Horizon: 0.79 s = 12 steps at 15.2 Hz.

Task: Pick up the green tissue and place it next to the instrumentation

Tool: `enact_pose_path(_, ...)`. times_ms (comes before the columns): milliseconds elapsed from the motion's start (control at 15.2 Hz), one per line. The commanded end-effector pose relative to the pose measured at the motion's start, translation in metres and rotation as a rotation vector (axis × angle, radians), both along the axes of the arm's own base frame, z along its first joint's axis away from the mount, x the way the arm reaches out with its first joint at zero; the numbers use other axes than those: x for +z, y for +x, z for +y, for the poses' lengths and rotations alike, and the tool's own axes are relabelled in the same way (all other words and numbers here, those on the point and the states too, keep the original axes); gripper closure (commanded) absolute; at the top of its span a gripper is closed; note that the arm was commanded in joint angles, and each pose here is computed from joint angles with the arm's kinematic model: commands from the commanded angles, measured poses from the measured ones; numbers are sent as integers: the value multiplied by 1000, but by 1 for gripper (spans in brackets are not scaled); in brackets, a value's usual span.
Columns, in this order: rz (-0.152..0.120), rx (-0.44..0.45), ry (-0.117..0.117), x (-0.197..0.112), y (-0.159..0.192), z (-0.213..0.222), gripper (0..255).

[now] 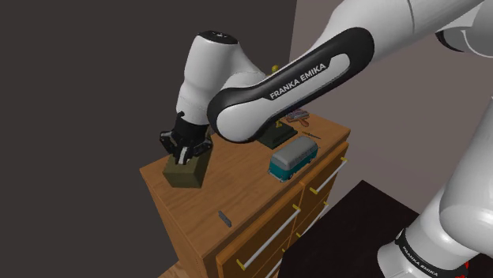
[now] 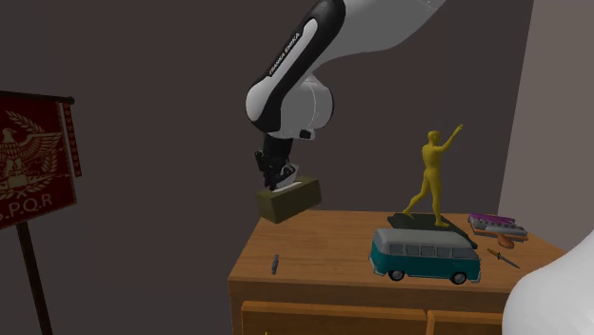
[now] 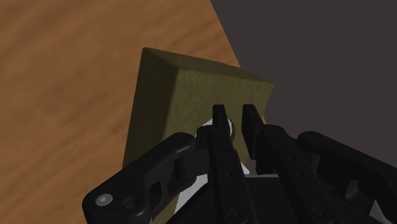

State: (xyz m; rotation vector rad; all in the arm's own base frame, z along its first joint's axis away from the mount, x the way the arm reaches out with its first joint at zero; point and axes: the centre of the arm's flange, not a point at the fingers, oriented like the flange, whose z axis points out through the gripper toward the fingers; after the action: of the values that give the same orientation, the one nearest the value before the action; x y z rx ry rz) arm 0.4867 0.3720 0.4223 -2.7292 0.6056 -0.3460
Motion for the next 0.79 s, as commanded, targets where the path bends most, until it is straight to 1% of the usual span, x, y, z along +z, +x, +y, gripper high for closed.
enact_pose_path(0,0,0,0,11,0,0,255)
enact_pose_path(726,0,0,0,69,0,0,255)
